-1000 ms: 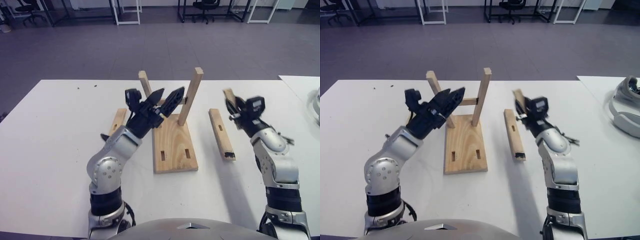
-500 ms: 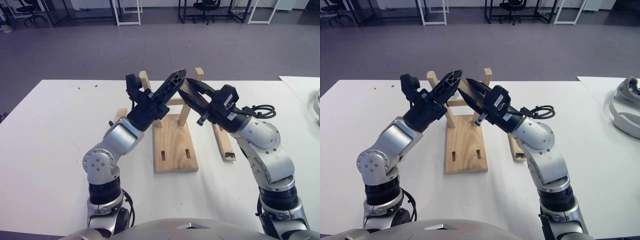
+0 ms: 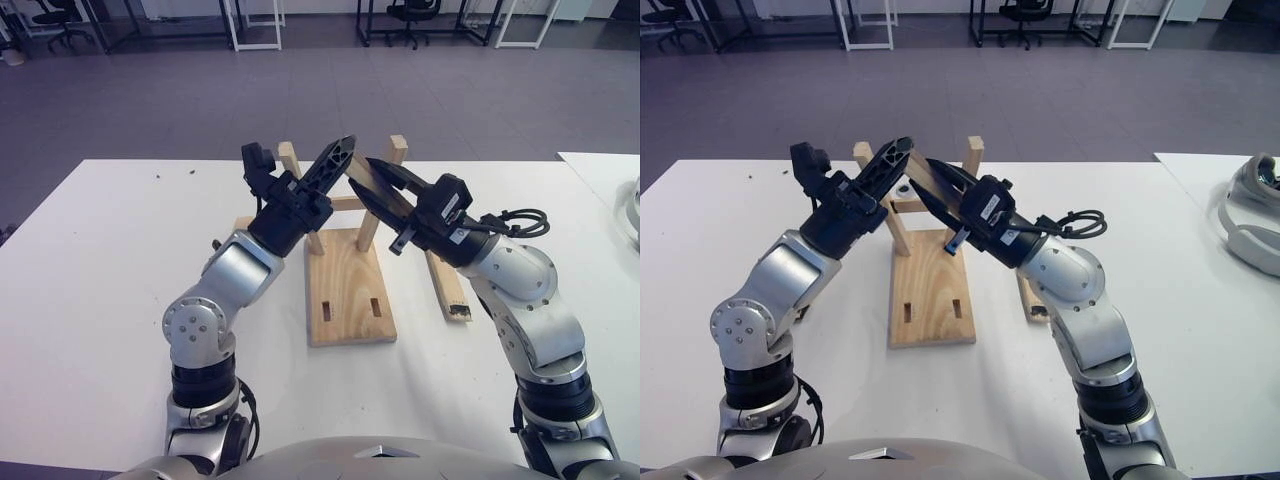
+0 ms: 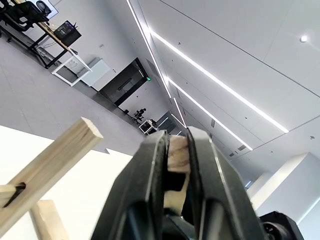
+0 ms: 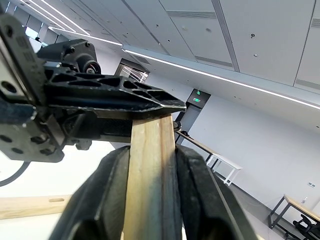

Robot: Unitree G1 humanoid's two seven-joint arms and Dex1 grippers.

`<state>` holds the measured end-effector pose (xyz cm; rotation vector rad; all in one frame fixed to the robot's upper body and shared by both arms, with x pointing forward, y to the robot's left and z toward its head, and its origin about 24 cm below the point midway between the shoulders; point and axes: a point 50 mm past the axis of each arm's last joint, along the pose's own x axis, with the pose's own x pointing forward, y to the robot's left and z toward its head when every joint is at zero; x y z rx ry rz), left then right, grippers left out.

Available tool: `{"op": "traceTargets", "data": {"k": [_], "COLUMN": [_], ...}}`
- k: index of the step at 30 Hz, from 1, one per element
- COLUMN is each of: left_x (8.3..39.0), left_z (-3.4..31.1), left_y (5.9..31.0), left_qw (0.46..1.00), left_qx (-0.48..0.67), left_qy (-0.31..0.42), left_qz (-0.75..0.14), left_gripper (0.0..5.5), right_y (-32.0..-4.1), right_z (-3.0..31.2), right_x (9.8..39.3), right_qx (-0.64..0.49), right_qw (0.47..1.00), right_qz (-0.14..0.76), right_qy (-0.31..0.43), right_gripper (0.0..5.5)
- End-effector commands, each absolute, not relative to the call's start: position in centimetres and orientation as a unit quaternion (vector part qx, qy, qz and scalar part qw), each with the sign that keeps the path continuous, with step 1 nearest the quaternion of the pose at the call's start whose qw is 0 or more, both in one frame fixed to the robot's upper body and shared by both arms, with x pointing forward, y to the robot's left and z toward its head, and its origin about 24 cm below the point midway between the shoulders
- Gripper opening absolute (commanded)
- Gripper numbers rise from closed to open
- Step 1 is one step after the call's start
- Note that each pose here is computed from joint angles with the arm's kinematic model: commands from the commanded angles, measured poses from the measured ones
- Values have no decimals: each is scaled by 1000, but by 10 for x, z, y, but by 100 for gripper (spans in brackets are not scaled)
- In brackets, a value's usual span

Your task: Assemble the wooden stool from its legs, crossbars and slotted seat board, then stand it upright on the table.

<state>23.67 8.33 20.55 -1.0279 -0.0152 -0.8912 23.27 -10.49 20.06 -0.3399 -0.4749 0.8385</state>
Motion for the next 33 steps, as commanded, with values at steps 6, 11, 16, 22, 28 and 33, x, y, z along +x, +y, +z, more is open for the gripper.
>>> {"op": "traceTargets", "data": {"k": [6,11,16,22,28,33], "left_x": [239,241,236,234,240,225], "left_z": [209,214,207,201,205,190], "left_y": [77,77,76,79,101,158], "left_qw": [802,799,794,795,819,874], "left_qx": [-426,-437,-446,-450,-436,-378], "left_qy": [-10,-22,-16,-10,-54,-83], "left_qz": [-418,-412,-413,-406,-370,-293], "left_gripper": [136,194,134,52,41,40], "right_y": [-98,-98,-98,-96,-95,-117], "right_z": [209,208,210,213,194,165], "right_x": [231,231,232,232,228,226], "right_qx": [-163,-164,-162,-158,-161,-158], "right_qw": [863,864,866,866,870,900], "right_qz": [408,406,401,396,415,379], "right_qy": [-249,-248,-253,-260,-213,-147], "right_gripper": [132,132,132,131,196,290]}}
